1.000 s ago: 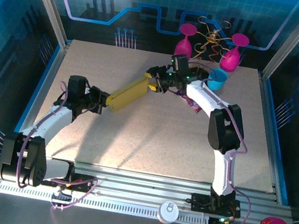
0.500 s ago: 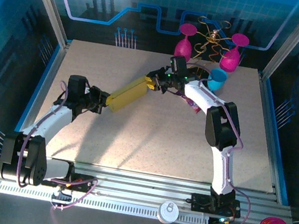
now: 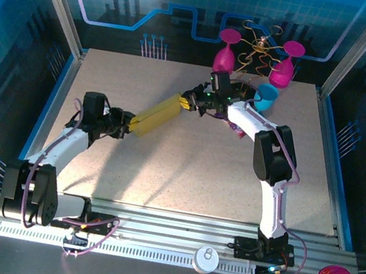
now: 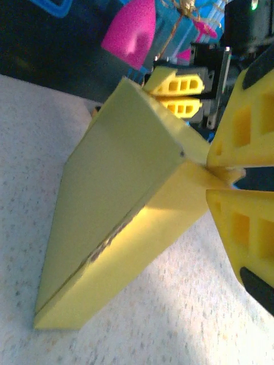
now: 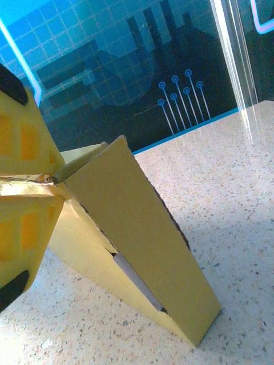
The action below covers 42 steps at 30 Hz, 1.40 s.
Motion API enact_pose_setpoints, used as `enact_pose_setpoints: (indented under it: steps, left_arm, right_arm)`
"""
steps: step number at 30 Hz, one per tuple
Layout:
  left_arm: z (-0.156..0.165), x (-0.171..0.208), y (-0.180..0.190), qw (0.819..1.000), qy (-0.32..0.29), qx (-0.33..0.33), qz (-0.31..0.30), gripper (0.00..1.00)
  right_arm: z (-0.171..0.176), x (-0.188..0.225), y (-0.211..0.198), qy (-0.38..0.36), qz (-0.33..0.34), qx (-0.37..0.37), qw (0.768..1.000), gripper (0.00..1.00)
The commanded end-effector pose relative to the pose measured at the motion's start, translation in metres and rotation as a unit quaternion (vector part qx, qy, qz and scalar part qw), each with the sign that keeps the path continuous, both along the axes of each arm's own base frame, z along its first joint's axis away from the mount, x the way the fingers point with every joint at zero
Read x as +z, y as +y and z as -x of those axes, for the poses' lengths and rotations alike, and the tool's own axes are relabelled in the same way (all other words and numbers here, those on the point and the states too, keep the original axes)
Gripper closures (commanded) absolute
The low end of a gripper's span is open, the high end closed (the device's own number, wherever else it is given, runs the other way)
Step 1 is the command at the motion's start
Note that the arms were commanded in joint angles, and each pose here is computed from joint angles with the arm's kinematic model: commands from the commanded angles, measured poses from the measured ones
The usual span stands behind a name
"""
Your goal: Fold the paper box
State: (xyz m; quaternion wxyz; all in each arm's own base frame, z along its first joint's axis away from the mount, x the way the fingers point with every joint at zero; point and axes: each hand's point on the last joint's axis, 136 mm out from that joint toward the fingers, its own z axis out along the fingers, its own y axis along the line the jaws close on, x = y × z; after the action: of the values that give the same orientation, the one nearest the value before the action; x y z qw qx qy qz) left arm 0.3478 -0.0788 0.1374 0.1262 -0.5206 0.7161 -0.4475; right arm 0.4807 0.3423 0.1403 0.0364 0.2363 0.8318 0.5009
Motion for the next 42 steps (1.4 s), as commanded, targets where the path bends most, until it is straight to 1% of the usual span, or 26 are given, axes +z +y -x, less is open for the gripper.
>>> enact_pose_setpoints:
  steps: [1, 3, 5, 8, 9, 13, 17, 18, 19, 20, 21, 22, 24, 26, 28, 29, 30, 31, 32, 33, 35, 36, 37, 39, 40, 42]
  left_arm:
    - [0.019, -0.017, 0.007, 0.998, 0.056, 0.004, -0.014, 0.69]
    - [0.024, -0.007, 0.003, 0.999, 0.051, -0.007, -0.016, 0.64]
    - [0.036, -0.002, -0.002, 0.998, 0.057, -0.021, -0.020, 0.61]
    - [0.060, -0.002, -0.013, 0.997, 0.066, -0.036, -0.019, 0.56]
    - [0.070, -0.003, -0.017, 0.997, 0.070, -0.039, -0.019, 0.56]
    - [0.099, -0.002, -0.020, 0.996, 0.074, -0.038, -0.025, 0.51]
    - [0.105, 0.013, -0.014, 0.996, 0.054, -0.045, -0.058, 0.50]
    - [0.103, 0.018, -0.010, 0.995, 0.045, -0.050, -0.076, 0.50]
    - [0.100, 0.024, -0.007, 0.993, 0.035, -0.055, -0.099, 0.50]
    - [0.097, 0.030, -0.004, 0.991, 0.025, -0.060, -0.117, 0.43]
    - [0.092, 0.036, 0.000, 0.988, 0.011, -0.065, -0.140, 0.18]
    - [0.088, 0.044, 0.004, 0.984, -0.007, -0.068, -0.162, 0.01]
    - [0.081, 0.058, 0.013, 0.975, -0.042, -0.070, -0.208, 0.01]
    - [0.079, 0.067, 0.025, 0.962, -0.064, -0.065, -0.258, 0.01]
    - [0.080, 0.074, 0.040, 0.943, -0.082, -0.062, -0.317, 0.01]
    - [0.082, 0.074, 0.048, 0.934, -0.083, -0.057, -0.343, 0.01]
    - [0.087, 0.073, 0.062, 0.923, -0.071, -0.040, -0.377, 0.01]
    - [0.094, 0.070, 0.079, 0.910, -0.049, -0.014, -0.412, 0.01]
    - [0.103, 0.065, 0.097, 0.897, -0.019, 0.019, -0.442, 0.01]
    - [0.115, 0.059, 0.117, 0.878, 0.014, 0.050, -0.475, 0.01]
    - [0.126, 0.053, 0.140, 0.843, 0.033, 0.076, -0.531, 0.01]
    - [0.121, 0.050, 0.142, 0.827, 0.010, 0.059, -0.559, 0.01]
    - [0.111, 0.048, 0.139, 0.808, -0.028, 0.030, -0.588, 0.01]
    - [0.104, 0.035, 0.138, 0.782, -0.057, 0.000, -0.620, 0.01]
    - [0.101, 0.028, 0.136, 0.775, -0.067, -0.014, -0.628, 0.01]
    - [0.086, 0.014, 0.122, 0.758, -0.111, -0.065, -0.639, 0.00]
  right_arm:
    - [0.006, -0.021, -0.023, 0.033, 0.032, -0.017, 0.999, 0.83]
    - [0.007, -0.013, -0.028, 0.020, 0.033, -0.015, 0.999, 0.77]
    - [0.011, -0.002, -0.038, 0.007, 0.039, -0.017, 0.999, 0.75]
    - [0.027, 0.011, -0.061, -0.007, 0.063, -0.030, 0.998, 0.63]
    - [0.036, 0.015, -0.072, -0.012, 0.076, -0.036, 0.996, 0.59]
    - [0.074, 0.015, -0.105, -0.022, 0.133, -0.052, 0.989, 0.49]
    - [0.108, 0.012, -0.139, -0.036, 0.202, -0.064, 0.977, 0.39]
    - [0.115, 0.017, -0.150, -0.053, 0.226, -0.068, 0.970, 0.34]
    - [0.123, 0.021, -0.162, -0.070, 0.254, -0.069, 0.962, 0.25]
    - [0.128, 0.024, -0.171, -0.083, 0.278, -0.069, 0.955, 0.00]
    - [0.134, 0.032, -0.185, -0.103, 0.302, -0.077, 0.945, 0.00]
    - [0.141, 0.040, -0.199, -0.125, 0.326, -0.086, 0.933, 0.00]
    - [0.153, 0.061, -0.223, -0.182, 0.363, -0.104, 0.908, 0.00]
    - [0.168, 0.077, -0.246, -0.225, 0.398, -0.121, 0.881, 0.00]
    - [0.189, 0.083, -0.282, -0.225, 0.453, -0.162, 0.847, 0.00]
    - [0.198, 0.081, -0.301, -0.213, 0.486, -0.184, 0.827, 0.00]
    - [0.207, 0.079, -0.321, -0.213, 0.526, -0.201, 0.799, 0.00]
    - [0.213, 0.075, -0.336, -0.224, 0.562, -0.200, 0.771, 0.00]
    - [0.218, 0.068, -0.345, -0.236, 0.588, -0.194, 0.749, 0.00]
    - [0.219, 0.064, -0.350, -0.264, 0.607, -0.186, 0.726, 0.00]
    - [0.218, 0.056, -0.356, -0.319, 0.630, -0.184, 0.683, 0.00]
    - [0.214, 0.050, -0.353, -0.354, 0.637, -0.175, 0.662, 0.00]
    - [0.212, 0.040, -0.351, -0.380, 0.643, -0.167, 0.644, 0.00]
    - [0.209, 0.022, -0.345, -0.411, 0.645, -0.148, 0.626, 0.00]
    - [0.206, 0.016, -0.342, -0.423, 0.643, -0.141, 0.623, 0.00]
    - [0.200, 0.000, -0.336, -0.423, 0.637, -0.126, 0.632, 0.00]
